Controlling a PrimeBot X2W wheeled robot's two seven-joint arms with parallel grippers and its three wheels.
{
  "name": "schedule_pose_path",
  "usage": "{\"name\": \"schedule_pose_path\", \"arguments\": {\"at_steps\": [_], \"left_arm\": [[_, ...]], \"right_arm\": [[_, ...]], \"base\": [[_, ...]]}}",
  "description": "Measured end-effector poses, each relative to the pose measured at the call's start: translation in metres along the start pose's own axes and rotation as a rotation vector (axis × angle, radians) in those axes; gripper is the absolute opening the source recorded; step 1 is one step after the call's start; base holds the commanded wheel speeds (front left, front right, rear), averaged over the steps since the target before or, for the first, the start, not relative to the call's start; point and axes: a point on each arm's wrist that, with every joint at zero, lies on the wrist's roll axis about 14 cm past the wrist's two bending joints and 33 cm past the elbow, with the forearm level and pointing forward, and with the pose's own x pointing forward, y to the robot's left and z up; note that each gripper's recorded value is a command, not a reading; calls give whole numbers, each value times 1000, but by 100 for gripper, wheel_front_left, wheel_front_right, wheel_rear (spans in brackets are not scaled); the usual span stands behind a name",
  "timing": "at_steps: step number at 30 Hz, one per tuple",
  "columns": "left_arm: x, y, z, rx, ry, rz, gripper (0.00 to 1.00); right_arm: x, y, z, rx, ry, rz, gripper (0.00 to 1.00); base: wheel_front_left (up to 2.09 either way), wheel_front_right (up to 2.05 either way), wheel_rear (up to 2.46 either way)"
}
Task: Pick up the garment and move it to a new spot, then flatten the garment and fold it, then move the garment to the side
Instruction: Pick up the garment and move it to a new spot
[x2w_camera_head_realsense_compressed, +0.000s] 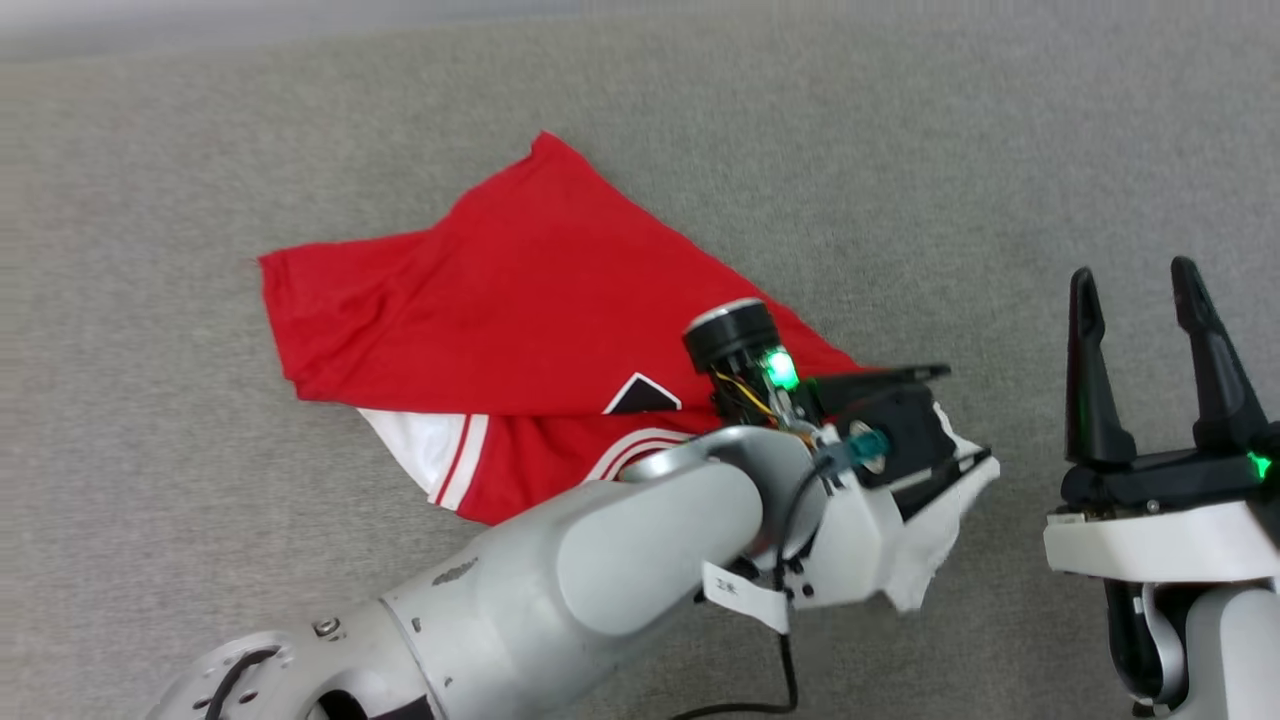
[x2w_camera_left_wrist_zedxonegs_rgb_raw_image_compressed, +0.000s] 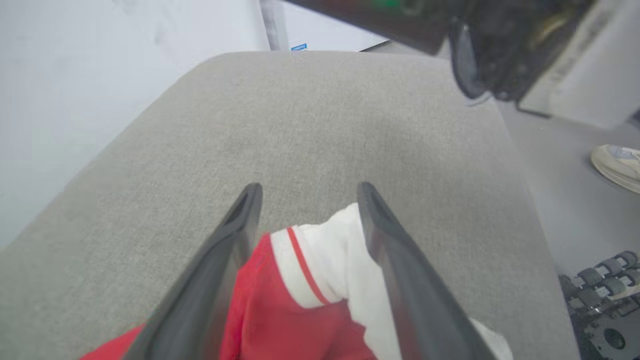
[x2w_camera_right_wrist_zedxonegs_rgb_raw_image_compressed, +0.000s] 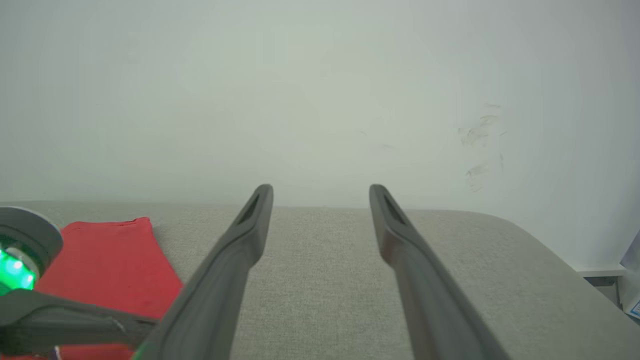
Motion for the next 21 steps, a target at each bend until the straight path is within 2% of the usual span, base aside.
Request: {"name": "schedule_pose_path", "arguments": {"at_steps": [9,14,21], "left_arm": [[-46,56,52,52,-200,348,100],[-100,90,56,45,-229,590,100],[-191,115,56,46,-288,920,100]], "right_arm": [[-15,16,22,18,-41,40,100],[-21,25,30,28,-57,67,100],[-27,35,36,38,-66,95,100]], "base": [[0,0,0],[0,0,0],[0,0,0]]}}
